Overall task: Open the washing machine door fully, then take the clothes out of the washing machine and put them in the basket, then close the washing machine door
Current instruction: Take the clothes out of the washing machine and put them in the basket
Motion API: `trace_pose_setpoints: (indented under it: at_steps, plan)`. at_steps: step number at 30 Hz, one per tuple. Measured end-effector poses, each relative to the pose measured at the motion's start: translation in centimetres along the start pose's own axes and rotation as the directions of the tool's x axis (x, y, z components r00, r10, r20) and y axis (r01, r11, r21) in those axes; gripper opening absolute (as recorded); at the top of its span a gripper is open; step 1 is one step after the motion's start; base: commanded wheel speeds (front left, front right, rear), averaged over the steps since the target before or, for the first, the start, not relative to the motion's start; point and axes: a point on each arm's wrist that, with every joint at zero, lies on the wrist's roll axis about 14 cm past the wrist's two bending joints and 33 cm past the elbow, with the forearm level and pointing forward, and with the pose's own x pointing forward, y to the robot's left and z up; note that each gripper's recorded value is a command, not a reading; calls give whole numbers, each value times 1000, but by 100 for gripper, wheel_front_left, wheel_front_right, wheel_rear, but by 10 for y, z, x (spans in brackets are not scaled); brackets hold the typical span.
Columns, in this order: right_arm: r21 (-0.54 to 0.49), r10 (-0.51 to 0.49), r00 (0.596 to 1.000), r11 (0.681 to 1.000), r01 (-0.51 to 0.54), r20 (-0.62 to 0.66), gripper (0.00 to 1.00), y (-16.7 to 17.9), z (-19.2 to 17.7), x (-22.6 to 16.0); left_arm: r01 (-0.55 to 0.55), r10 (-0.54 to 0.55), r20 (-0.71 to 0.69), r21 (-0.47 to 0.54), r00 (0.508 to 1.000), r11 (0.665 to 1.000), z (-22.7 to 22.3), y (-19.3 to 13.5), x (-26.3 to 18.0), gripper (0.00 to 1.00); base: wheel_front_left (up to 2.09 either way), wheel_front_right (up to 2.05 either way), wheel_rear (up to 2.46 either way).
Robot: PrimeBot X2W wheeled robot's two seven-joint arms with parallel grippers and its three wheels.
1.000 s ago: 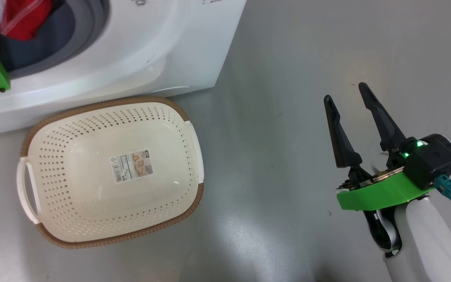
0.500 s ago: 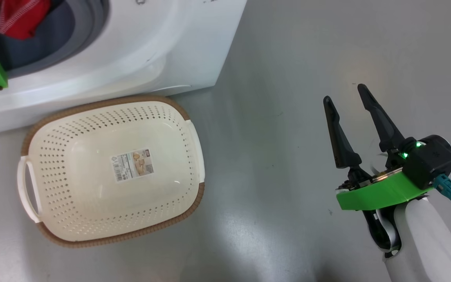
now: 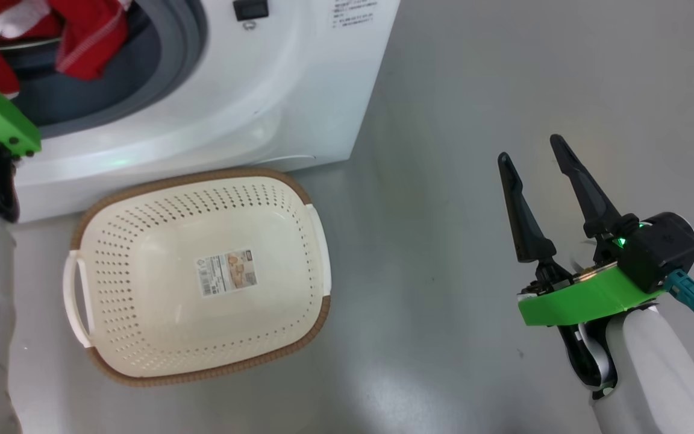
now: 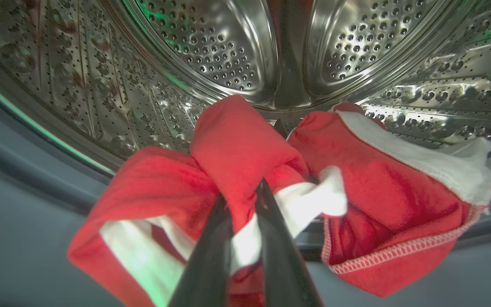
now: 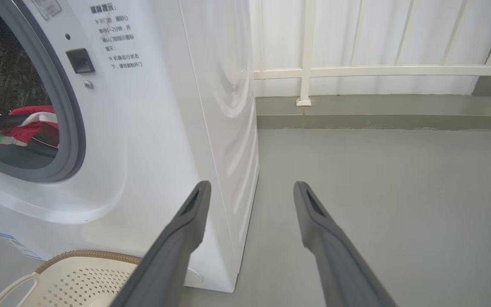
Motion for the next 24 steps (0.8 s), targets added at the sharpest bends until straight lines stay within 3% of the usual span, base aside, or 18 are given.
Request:
trace_pose_setpoints:
  at_steps: [6,12,24]
  plan:
    - [4,9,1000,1000,-9,12,100,5,7,-7,24,-23,81,-11,996,1000,18,6,-18,0,0,0,0]
    - [5,24,999,1000,-24,36,100,13,20,-13,44,-44,254,6,966,999,59,11,-51,0,0,0,0]
    - [-2,30,995,1000,-29,97,100,19,50,-36,72,-84,391,46,917,996,79,9,-129,0,0,0,0]
